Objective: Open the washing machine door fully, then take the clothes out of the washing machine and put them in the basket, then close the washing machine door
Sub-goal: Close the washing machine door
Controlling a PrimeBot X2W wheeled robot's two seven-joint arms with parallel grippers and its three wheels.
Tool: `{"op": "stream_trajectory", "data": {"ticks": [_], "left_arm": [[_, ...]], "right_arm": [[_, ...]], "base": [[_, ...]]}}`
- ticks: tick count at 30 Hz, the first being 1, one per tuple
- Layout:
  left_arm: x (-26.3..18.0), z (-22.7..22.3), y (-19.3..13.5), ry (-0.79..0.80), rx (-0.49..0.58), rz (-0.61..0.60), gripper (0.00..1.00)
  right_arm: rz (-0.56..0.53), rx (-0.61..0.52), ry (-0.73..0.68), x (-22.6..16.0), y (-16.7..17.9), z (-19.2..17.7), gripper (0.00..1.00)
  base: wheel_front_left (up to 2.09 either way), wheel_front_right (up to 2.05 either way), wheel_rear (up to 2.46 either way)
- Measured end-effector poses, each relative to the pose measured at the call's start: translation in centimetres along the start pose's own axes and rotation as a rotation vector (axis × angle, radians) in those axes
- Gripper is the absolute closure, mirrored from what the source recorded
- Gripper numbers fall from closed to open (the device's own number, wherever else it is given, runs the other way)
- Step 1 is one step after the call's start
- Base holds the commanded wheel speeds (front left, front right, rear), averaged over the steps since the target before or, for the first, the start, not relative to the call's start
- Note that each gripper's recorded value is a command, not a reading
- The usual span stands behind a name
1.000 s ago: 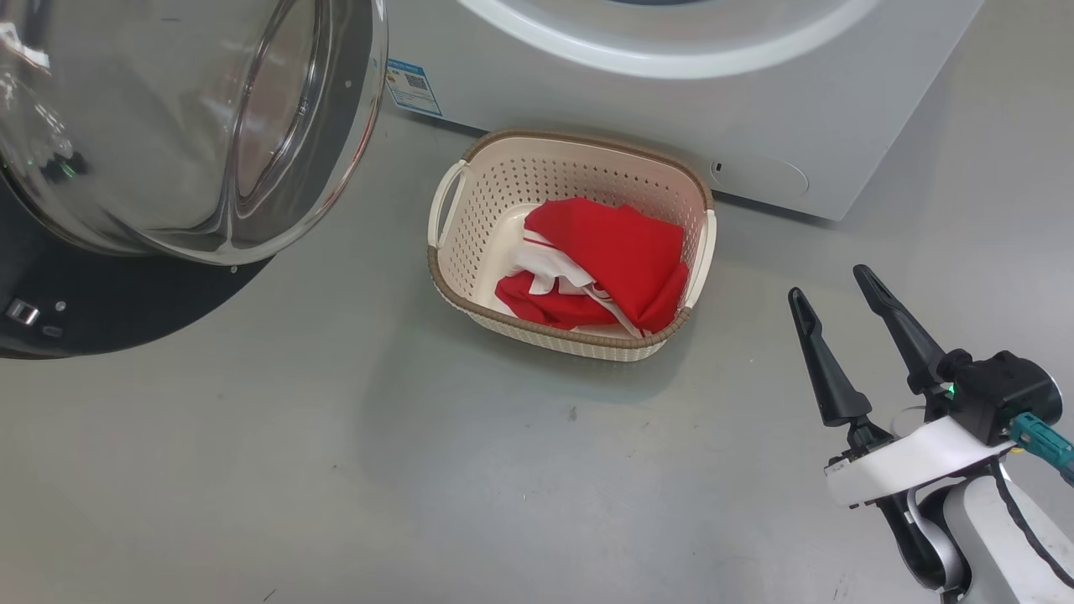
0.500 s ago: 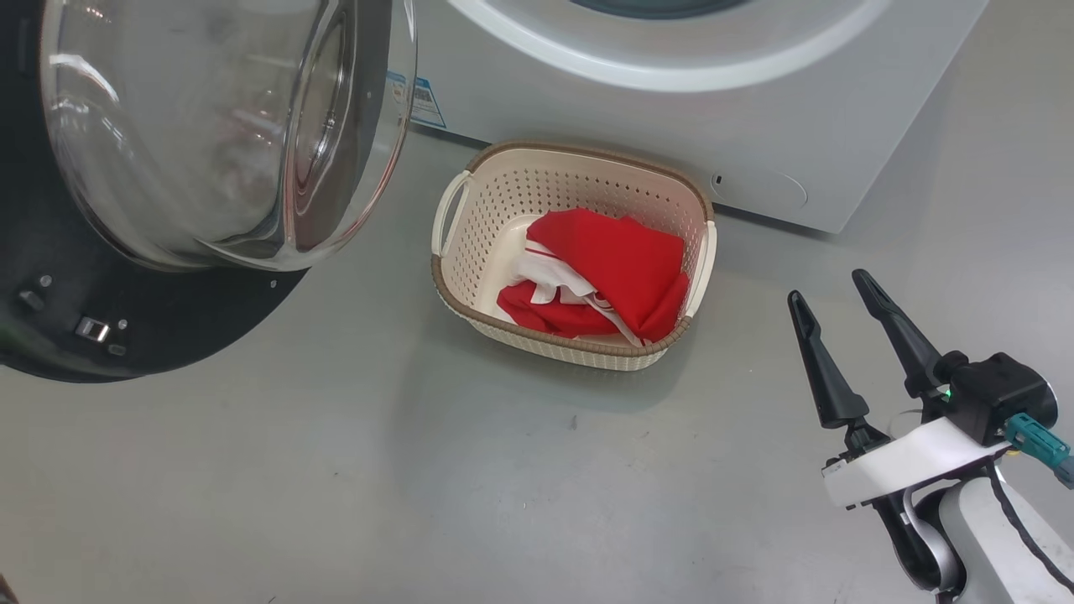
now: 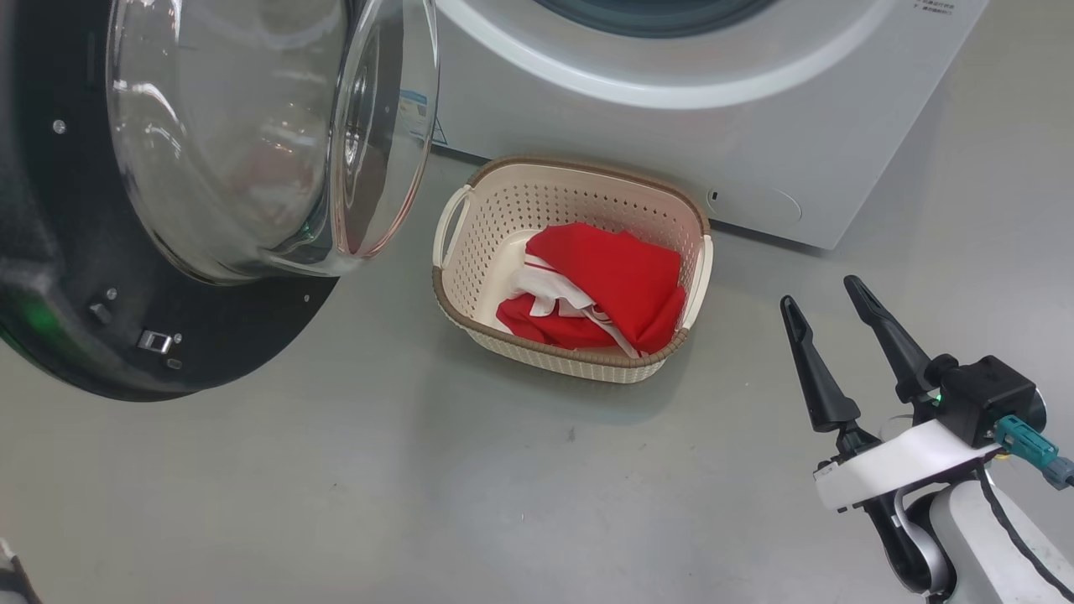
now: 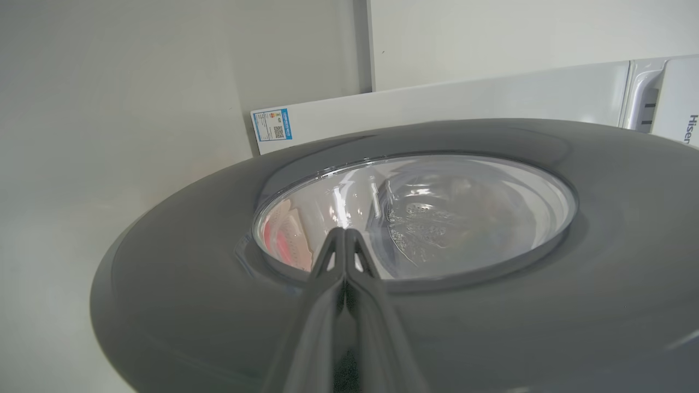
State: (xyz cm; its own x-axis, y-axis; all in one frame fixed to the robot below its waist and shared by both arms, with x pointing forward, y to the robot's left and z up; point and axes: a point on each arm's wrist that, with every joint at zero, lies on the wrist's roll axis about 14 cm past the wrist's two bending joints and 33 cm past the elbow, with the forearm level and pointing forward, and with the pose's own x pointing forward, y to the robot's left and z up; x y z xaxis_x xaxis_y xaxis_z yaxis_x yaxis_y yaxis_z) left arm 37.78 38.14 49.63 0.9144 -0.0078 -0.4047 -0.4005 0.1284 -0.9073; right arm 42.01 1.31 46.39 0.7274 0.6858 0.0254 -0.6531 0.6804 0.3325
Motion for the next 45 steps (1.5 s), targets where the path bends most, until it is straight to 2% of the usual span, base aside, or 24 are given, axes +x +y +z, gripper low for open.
{"op": "stream_trajectory", "data": {"ticks": [6, 14, 34, 40, 45], "left_arm": [[0.0, -2.7, 0.5, 0.102, 0.028, -0.011, 1.00], [-0.3, -5.9, -0.7, 0.216, 0.021, -0.115, 1.00], [-2.0, -10.6, -2.3, 0.412, 0.107, -0.219, 1.00], [-2.1, -12.4, -3.7, 0.488, 0.024, -0.314, 1.00], [-1.8, -14.5, -4.0, 0.556, -0.010, -0.338, 1.00]], "right_arm": [[-0.003, -0.002, -0.003, -0.1, 0.2, 0.2, 0.00], [-0.005, -0.004, -0.014, -0.1, 0.5, 0.5, 0.00], [-0.013, -0.004, -0.023, -0.5, 0.9, 0.9, 0.00], [-0.016, 0.003, -0.021, -0.8, 1.3, 0.8, 0.00], [-0.030, -0.002, -0.024, -1.2, 1.0, 0.9, 0.00]], "base": [[0.00, 0.00, 0.00], [0.00, 0.00, 0.00], [0.00, 0.00, 0.00], [0.00, 0.00, 0.00], [0.00, 0.00, 0.00]]}}
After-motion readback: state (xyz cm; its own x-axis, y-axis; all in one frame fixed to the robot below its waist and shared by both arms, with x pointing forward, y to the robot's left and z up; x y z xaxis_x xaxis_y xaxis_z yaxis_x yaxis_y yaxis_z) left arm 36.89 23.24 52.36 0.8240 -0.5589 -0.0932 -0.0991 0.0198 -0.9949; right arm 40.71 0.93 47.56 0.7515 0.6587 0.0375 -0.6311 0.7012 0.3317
